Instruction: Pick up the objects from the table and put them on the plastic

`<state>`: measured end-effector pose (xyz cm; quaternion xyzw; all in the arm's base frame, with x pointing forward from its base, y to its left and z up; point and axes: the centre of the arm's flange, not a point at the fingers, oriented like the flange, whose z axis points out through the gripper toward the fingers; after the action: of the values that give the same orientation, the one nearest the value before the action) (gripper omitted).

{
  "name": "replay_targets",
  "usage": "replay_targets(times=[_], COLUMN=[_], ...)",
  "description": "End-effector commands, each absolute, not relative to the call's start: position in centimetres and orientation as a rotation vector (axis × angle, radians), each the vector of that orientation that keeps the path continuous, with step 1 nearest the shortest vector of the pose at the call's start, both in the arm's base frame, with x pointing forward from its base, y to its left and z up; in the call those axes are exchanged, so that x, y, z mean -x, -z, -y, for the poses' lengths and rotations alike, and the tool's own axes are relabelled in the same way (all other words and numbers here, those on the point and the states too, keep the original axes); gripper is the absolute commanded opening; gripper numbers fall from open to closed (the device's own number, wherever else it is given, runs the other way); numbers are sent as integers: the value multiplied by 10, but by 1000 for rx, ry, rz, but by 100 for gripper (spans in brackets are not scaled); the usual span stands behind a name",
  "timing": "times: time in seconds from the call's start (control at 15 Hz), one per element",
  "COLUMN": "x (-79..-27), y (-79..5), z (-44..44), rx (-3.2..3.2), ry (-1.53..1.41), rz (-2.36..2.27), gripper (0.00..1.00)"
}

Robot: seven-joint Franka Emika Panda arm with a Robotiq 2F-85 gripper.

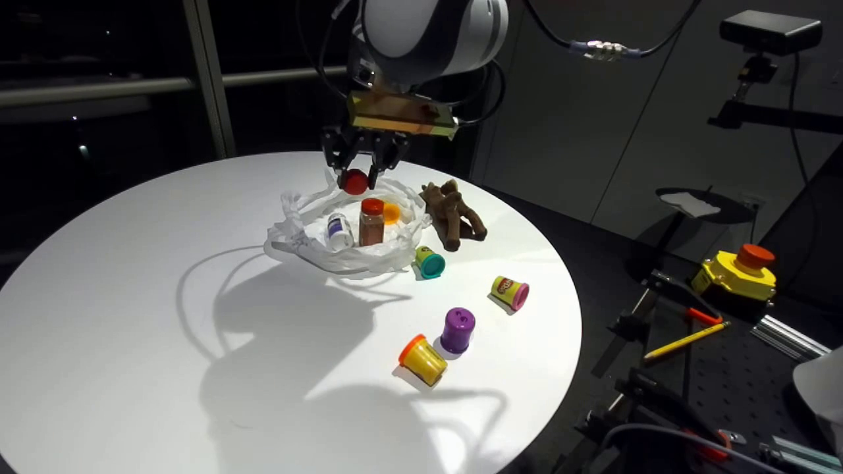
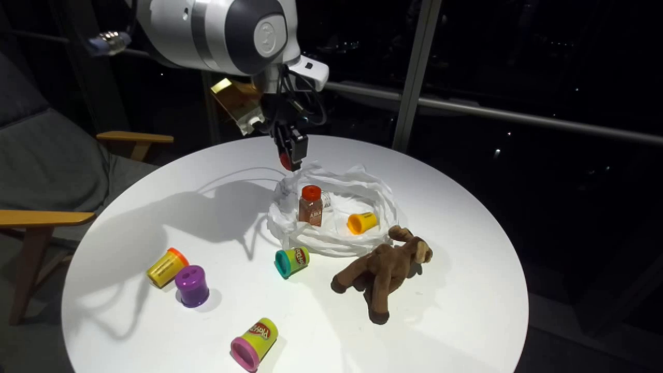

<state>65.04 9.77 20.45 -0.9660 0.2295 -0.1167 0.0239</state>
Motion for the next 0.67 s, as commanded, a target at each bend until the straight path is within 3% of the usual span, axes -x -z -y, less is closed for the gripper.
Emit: replay_targets(times=[0.0,0.4,0.47,0.6], x=[-697,-732,-734,-736], y=[-194,-183,-185,-189], z=[-101,-67,-65,-67], rx=[3024,3167,3171,3175], ry=[391,427,416,419], rz=[-816,-1001,-1001,-985], gripper=[26,26,68,83])
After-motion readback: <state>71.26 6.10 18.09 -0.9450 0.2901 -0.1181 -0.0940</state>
